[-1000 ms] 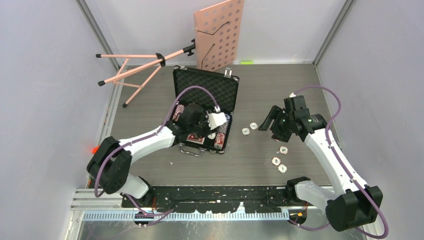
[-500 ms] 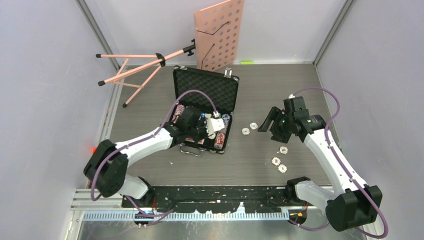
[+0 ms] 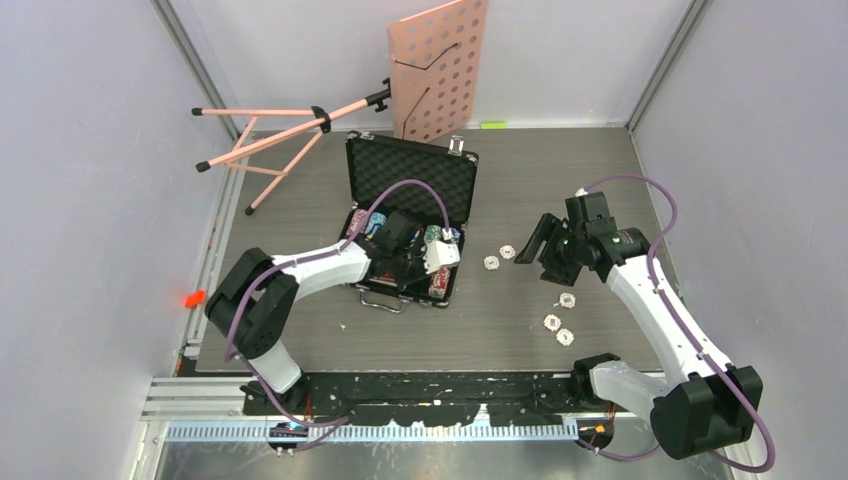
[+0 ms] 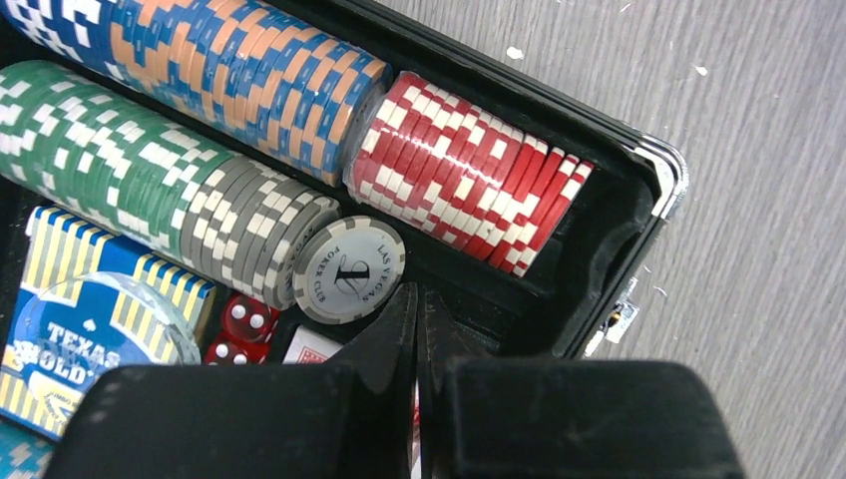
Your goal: Pack up texas hold em set
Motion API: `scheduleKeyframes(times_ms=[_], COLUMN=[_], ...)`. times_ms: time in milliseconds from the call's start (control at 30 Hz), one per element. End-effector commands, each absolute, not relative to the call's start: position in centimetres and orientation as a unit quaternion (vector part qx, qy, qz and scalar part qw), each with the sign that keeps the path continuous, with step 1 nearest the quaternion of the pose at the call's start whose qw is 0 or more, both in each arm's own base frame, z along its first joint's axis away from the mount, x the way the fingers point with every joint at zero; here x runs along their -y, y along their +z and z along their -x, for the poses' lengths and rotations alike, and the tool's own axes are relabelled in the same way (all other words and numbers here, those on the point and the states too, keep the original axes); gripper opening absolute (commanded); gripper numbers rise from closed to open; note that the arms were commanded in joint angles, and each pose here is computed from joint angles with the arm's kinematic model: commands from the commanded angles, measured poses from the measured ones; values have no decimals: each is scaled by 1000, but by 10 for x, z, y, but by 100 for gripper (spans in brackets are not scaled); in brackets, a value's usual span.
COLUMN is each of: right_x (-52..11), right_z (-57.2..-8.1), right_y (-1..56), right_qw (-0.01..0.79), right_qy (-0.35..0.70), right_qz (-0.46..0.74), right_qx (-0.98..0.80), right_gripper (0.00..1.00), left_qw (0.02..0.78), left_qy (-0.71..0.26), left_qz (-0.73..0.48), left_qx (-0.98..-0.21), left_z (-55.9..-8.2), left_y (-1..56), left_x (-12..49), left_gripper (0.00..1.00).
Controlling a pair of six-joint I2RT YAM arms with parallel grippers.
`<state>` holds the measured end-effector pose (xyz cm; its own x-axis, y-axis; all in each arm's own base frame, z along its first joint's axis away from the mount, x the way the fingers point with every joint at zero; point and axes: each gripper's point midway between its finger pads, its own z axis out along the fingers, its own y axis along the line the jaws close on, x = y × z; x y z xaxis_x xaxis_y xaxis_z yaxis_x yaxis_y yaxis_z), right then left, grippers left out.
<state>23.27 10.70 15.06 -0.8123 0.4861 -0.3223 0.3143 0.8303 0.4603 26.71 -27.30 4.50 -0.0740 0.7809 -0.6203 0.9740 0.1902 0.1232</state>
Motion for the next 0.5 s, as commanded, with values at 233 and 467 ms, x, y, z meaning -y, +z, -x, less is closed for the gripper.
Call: scheduleKeyframes(times_ms=[233, 467], right_x=[-110, -109], right_z=[-246, -246], right_y=[155, 154], right_qw=[230, 230], right_qy=[204, 202], right_qz=[-208, -209], right_qx=[-929, -929], right_gripper=[72, 72], left_qw=[328, 358], left_qy=[-136, -118], left_qz=[-618, -607], left_qx=[-702, -700], left_z=[-299, -314], left_y=[50, 54], left_x=[285, 289], left_gripper=[0, 0])
